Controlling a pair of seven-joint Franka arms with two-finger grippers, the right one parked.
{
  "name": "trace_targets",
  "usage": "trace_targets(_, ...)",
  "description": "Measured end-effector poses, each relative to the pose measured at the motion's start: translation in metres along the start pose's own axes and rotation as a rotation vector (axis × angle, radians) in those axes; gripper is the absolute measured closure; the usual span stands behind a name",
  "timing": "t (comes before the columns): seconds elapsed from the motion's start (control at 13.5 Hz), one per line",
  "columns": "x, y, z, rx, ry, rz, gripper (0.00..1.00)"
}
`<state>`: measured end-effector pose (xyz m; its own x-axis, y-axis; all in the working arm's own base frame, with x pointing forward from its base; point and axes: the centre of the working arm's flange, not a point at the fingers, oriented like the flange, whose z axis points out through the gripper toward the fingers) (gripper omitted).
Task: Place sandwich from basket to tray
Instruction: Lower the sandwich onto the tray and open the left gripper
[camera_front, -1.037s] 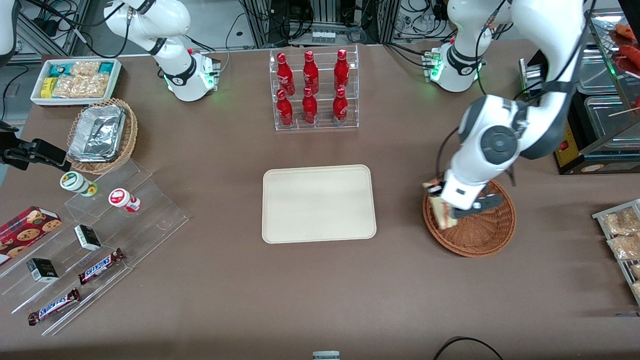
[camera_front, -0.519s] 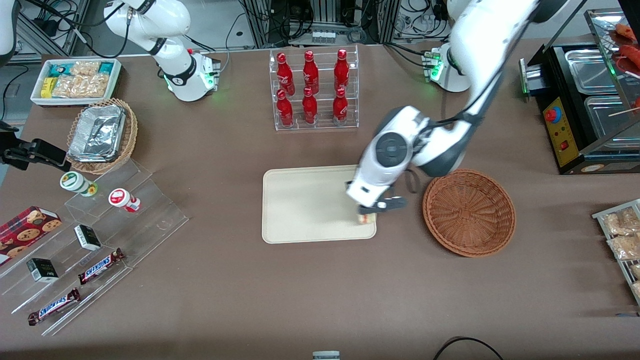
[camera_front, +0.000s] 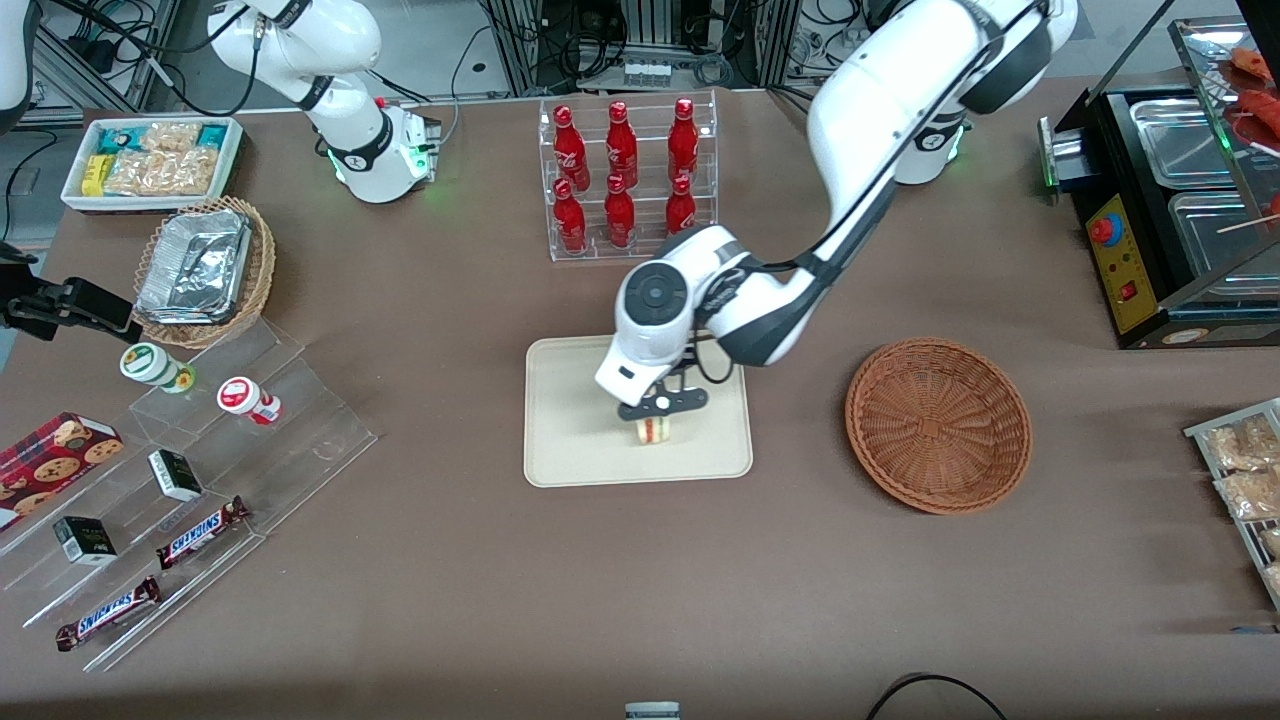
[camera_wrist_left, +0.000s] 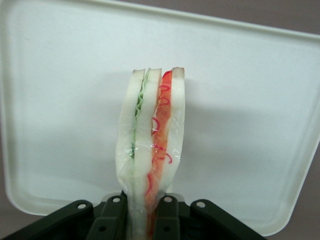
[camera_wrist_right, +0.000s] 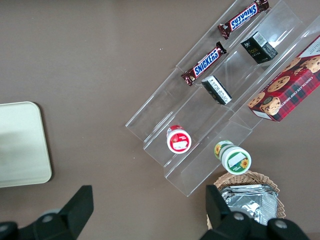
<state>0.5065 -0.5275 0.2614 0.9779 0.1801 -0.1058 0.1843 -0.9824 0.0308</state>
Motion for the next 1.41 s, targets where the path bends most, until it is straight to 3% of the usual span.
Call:
trace_targets(0.3, -0.004, 0.018, 0.028, 0.057, 0.019, -0.008, 0.82)
trace_targets(0.67, 0.003, 0.02, 0.033, 0.06, 0.02, -0.022, 0.77)
trace_targets(1.19, 0.011, 0.024, 0.005, 0.034, 0.048, -0.029, 0.05)
trace_targets(1.26, 0.012, 0.024, -0.009, 0.034, 0.054, -0.032, 0.0)
trace_targets(1.41, 0.01, 0.022, -0.039, 0.038, 0.067, -0.033, 0.0)
